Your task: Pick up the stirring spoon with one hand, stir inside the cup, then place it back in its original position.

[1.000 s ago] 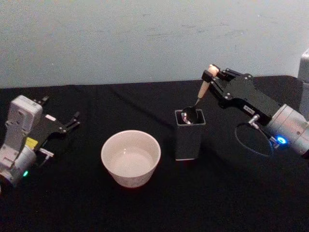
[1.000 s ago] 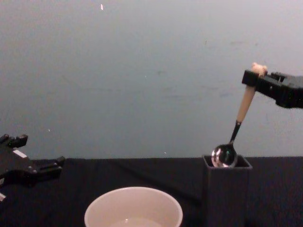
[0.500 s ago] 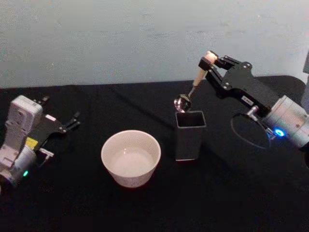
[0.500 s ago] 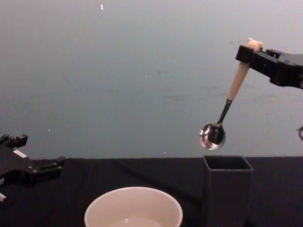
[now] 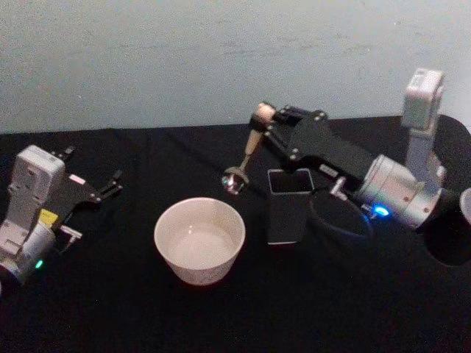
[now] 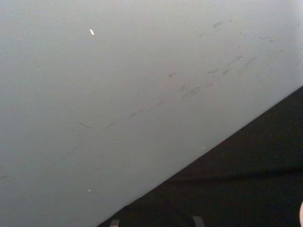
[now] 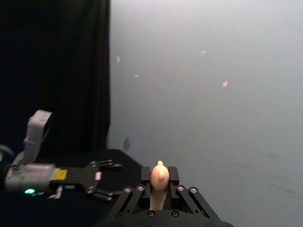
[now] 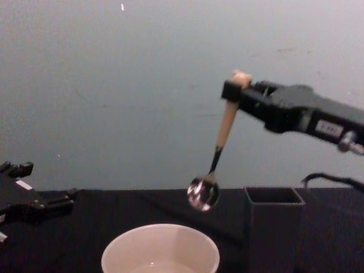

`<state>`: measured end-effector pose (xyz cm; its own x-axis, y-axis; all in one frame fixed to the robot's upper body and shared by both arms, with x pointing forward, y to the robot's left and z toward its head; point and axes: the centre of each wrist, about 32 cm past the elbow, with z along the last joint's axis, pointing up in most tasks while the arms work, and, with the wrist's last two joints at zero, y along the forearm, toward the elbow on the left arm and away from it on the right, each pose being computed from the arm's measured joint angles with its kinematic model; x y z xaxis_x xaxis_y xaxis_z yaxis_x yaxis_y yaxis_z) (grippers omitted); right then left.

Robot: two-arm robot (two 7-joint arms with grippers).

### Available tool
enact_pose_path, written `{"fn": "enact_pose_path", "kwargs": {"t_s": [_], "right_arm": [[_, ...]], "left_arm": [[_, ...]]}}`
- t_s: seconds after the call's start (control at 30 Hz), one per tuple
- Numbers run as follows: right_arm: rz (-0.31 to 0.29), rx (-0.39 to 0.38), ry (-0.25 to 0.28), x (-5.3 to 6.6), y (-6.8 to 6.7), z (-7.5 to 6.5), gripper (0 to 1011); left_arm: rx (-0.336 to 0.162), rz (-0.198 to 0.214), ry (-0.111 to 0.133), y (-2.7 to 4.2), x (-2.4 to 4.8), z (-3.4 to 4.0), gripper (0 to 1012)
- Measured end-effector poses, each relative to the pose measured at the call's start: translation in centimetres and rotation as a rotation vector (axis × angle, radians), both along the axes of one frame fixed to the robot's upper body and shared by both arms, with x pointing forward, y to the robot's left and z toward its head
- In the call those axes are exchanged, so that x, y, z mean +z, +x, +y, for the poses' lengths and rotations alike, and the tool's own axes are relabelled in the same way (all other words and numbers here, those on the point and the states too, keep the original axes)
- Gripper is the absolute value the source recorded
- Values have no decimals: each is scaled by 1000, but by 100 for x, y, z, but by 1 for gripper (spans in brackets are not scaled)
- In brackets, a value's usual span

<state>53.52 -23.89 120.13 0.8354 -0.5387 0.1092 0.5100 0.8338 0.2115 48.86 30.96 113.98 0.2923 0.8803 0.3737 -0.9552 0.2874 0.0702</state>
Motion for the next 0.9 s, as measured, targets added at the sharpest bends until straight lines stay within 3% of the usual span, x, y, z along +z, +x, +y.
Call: {"fn": "enact_pose_path", "kwargs": {"t_s": [0.33,0.63,0.9], "right_arm": [[12,88,-63,-194,44,196,214],[-8,103,-109,-358,108,330,214],[-12,113,-118,-458,173,406,214]], "left_arm": [[0,0,0,0,0,0,1002],[0,0,0,0,0,0,1001],[0,0,0,0,0,0,1001]]}}
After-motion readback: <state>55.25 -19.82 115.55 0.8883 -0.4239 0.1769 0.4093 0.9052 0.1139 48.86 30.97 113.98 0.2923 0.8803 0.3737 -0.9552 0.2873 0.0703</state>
